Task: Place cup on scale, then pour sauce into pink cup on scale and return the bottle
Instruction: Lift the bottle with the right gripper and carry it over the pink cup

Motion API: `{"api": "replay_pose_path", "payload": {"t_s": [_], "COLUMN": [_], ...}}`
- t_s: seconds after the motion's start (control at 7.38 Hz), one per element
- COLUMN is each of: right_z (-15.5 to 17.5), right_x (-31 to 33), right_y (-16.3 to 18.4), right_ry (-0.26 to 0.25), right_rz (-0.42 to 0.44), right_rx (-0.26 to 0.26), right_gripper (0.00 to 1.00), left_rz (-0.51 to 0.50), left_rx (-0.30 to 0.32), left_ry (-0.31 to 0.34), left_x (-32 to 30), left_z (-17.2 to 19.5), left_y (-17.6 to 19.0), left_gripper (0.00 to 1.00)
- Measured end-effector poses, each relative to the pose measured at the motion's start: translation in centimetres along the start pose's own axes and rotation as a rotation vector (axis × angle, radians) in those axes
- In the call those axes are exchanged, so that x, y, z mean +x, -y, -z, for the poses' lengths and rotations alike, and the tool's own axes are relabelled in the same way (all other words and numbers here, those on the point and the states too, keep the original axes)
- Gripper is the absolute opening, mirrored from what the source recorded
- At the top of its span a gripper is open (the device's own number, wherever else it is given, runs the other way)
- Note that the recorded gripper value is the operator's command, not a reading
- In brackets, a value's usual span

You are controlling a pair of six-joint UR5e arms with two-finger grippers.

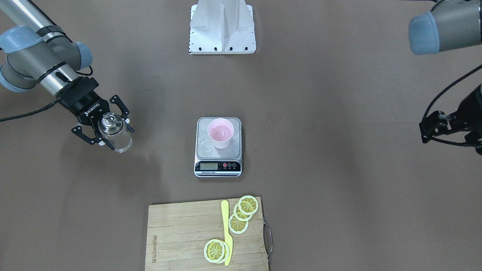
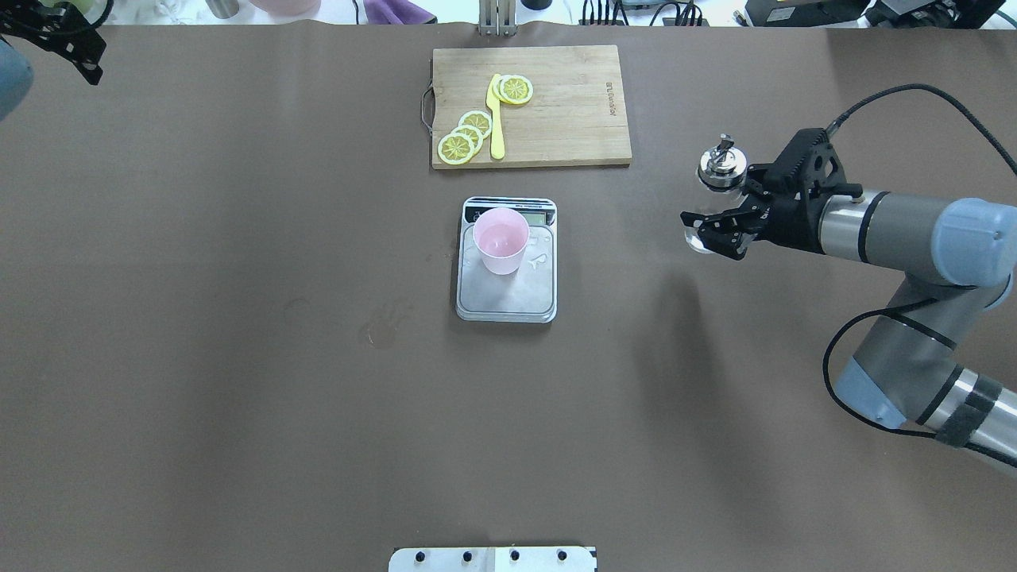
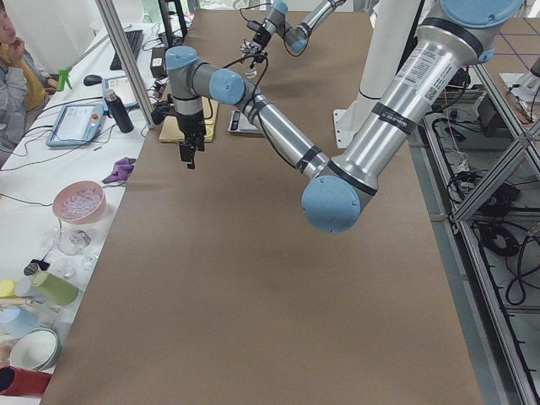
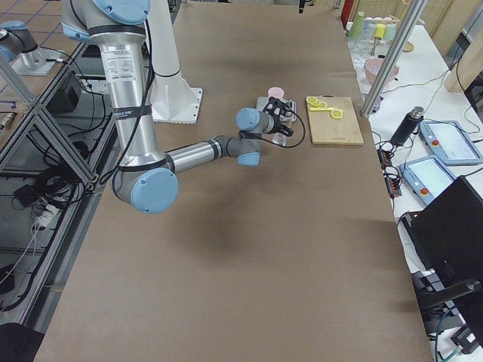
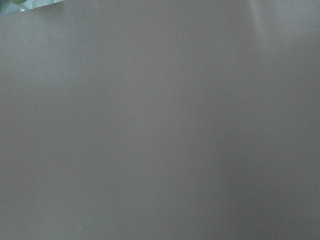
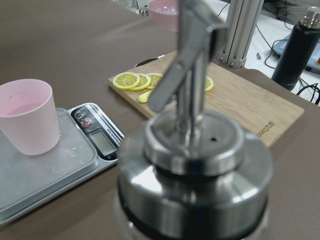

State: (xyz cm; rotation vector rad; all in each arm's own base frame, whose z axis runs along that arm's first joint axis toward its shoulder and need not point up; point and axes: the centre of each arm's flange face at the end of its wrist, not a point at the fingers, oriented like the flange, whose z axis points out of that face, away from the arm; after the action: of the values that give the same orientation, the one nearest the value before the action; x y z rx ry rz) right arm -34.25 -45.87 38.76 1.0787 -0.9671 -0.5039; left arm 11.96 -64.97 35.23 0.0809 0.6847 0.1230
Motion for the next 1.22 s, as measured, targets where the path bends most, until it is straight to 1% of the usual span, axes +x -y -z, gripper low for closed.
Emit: {"api": "replay_pose_path", "payload": {"t_s": [0.14,0.27,0.54,0.81,0.95,1.08,1.22], "right_z": [0.1,0.7,1.4,-0.2,-0.9,-1.8,-3.4], "right_x": [-2.4,-4.7,-8.7,-12.7,-14.4,-15.4,-16.0], "right_y": [1.7,3.1,4.9,7.4,8.8,9.5,10.1], "right_ry": [-0.016,-0.032,-0.051,-0.068,-0.074,-0.078,-0.086], "right_rz": [0.011,0.024,0.083,0.120,0.127,0.128,0.122], "right_rx": [-0.095,-0.200,-0.408,-0.598,-0.662,-0.702,-0.737], "right_gripper": [0.00,0.00,0.00,0.00,0.00,0.00,0.00], "left_rz": [-0.009,-0.019,-0.037,-0.041,-0.041,-0.043,-0.048], "left_rx": [-0.005,-0.009,-0.029,-0.036,-0.037,-0.035,-0.029], "left_ry": [-0.055,-0.090,-0.117,-0.121,-0.122,-0.122,-0.122], "left_x": [-3.8,-7.2,-11.7,-12.9,-13.0,-13.2,-13.5], "left_z": [-1.6,-2.9,-4.7,-5.4,-5.5,-5.6,-6.0], "left_y": [0.6,0.8,0.5,0.1,0.0,-0.2,-0.5], "left_gripper": [0.98,0.98,0.98,0.98,0.98,0.98,0.98]}}
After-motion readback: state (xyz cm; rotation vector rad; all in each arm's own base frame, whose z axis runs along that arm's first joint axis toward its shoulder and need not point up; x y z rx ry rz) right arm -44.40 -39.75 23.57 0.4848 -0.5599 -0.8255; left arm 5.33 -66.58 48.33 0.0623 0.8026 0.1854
